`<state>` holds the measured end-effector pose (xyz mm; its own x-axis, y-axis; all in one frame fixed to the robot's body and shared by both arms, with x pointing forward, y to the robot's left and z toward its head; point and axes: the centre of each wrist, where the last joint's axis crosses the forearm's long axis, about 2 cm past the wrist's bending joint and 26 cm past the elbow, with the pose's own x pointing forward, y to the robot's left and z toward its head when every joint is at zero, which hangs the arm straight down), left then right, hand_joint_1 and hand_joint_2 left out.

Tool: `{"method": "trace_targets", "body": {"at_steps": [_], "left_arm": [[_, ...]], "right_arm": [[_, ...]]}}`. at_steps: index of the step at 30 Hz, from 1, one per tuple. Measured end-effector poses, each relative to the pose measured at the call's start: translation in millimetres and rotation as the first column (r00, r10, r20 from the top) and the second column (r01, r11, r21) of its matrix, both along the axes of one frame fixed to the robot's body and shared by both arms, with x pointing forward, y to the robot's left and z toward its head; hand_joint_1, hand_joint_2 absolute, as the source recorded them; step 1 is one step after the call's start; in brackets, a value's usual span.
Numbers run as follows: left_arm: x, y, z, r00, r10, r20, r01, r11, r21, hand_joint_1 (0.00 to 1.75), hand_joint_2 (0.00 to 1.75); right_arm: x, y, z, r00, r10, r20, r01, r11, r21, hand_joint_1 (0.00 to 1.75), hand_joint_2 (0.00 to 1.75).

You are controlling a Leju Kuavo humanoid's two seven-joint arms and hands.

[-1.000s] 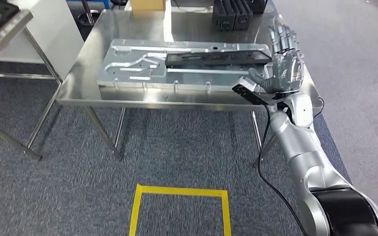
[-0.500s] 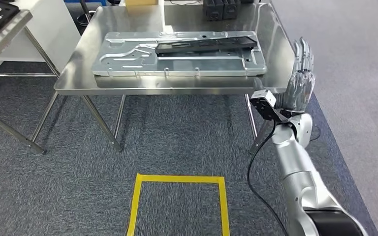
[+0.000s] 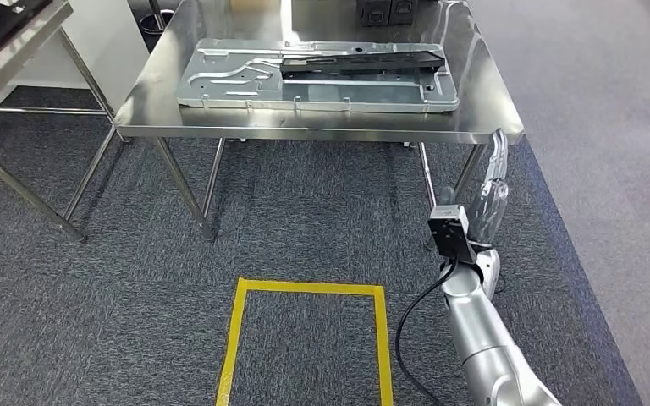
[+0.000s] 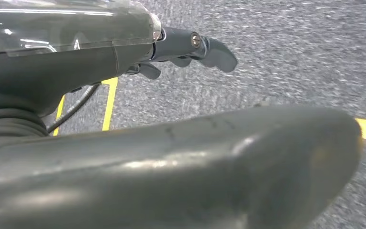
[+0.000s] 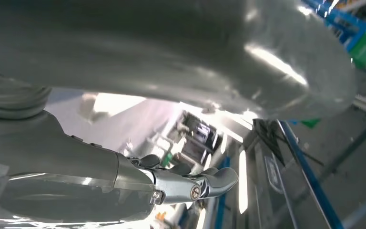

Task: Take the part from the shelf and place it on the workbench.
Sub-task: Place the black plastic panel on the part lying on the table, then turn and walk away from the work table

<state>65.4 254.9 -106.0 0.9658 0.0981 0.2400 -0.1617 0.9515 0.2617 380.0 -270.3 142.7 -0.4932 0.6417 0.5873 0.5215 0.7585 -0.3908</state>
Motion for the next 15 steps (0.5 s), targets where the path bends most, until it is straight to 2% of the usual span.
{"method": "trace_targets", "body": {"at_steps": [5, 15], "left_arm": [[-2.8, 0.6, -0.5, 1.000, -0.009, -0.004, 0.009, 1.000, 0.000, 0.00, 0.00], [-5.5, 2.8, -1.1, 1.000, -0.012, -0.010, 0.012, 1.000, -0.004, 0.00, 0.00]], "right_arm": [[-22.5, 11.8, -23.2, 0.998, 0.033, -0.045, -0.032, 0.999, 0.039, 0.00, 0.00], [-43.3, 34.1, -41.7, 0.991, 0.094, -0.098, -0.081, 0.988, 0.129, 0.00, 0.00]]}}
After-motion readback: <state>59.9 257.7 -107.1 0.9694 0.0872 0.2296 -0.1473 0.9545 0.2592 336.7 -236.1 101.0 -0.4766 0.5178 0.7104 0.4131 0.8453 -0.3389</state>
